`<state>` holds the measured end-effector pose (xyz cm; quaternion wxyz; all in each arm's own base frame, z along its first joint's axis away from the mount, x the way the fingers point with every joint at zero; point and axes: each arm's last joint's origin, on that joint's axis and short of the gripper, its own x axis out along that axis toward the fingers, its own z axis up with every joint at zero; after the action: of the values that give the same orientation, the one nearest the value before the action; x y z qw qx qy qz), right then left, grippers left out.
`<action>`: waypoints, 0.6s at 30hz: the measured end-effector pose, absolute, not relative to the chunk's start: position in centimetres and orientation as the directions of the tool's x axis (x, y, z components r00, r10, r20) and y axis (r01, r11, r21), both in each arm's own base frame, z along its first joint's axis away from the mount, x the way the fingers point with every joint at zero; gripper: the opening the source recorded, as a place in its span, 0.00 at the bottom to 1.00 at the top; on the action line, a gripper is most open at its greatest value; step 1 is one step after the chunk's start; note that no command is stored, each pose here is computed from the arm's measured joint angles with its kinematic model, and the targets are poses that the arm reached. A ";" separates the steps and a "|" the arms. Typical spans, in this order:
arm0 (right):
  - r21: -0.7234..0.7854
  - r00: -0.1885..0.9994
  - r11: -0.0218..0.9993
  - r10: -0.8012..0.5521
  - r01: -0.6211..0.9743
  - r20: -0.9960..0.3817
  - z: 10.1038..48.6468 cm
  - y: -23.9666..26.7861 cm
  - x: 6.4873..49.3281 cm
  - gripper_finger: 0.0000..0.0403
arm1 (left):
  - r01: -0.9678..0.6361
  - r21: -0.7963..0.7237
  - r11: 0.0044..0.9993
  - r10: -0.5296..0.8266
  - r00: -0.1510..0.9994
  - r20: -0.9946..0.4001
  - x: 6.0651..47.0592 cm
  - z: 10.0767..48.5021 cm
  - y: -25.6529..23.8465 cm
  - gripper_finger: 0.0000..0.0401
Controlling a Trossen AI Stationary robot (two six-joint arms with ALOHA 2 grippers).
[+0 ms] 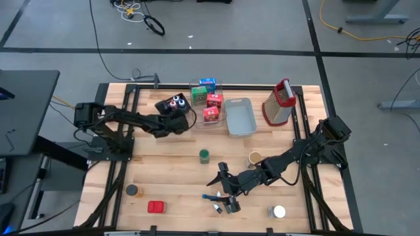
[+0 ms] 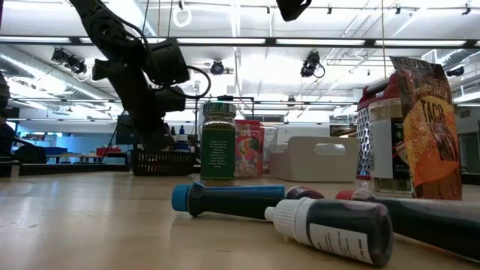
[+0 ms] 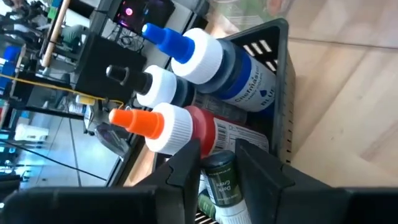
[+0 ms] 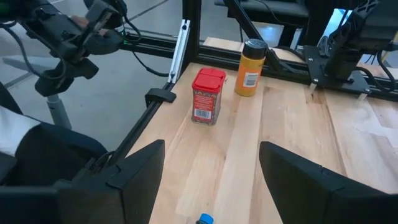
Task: Pick & Place Kitchen Items
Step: Put the small dark green food coloring bottle into the black bin, then put the small blue food coloring bottle into the black bin
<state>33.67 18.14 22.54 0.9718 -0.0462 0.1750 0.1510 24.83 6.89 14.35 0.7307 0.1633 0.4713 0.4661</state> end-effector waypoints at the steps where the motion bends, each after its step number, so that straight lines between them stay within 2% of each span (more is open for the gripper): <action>1: -0.037 0.894 0.951 0.276 -0.308 -0.353 22.5 18.1 33.7 0.67 | -0.533 0.676 0.509 0.836 0.117 -0.537 24.8 14.4 7.0 0.28; 8: -0.038 0.895 0.952 0.272 -0.304 -0.353 22.5 17.9 33.8 0.67 | -0.578 0.648 0.497 0.834 0.113 -0.539 24.7 14.3 7.1 0.38; 12: -0.039 0.893 0.952 0.271 -0.304 -0.360 22.5 17.9 33.8 0.67 | -0.615 0.610 0.499 0.825 0.121 -0.553 24.8 14.5 6.9 0.41; 18: 0.028 0.883 0.959 0.270 -0.281 -0.383 22.2 18.0 33.6 0.67 | -0.654 0.481 0.584 0.772 0.263 -0.579 25.0 16.7 4.8 0.39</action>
<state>33.61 18.04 22.22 0.9703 -0.0144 0.1955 0.1419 24.96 4.82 16.69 0.7914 0.0725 0.4069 0.4504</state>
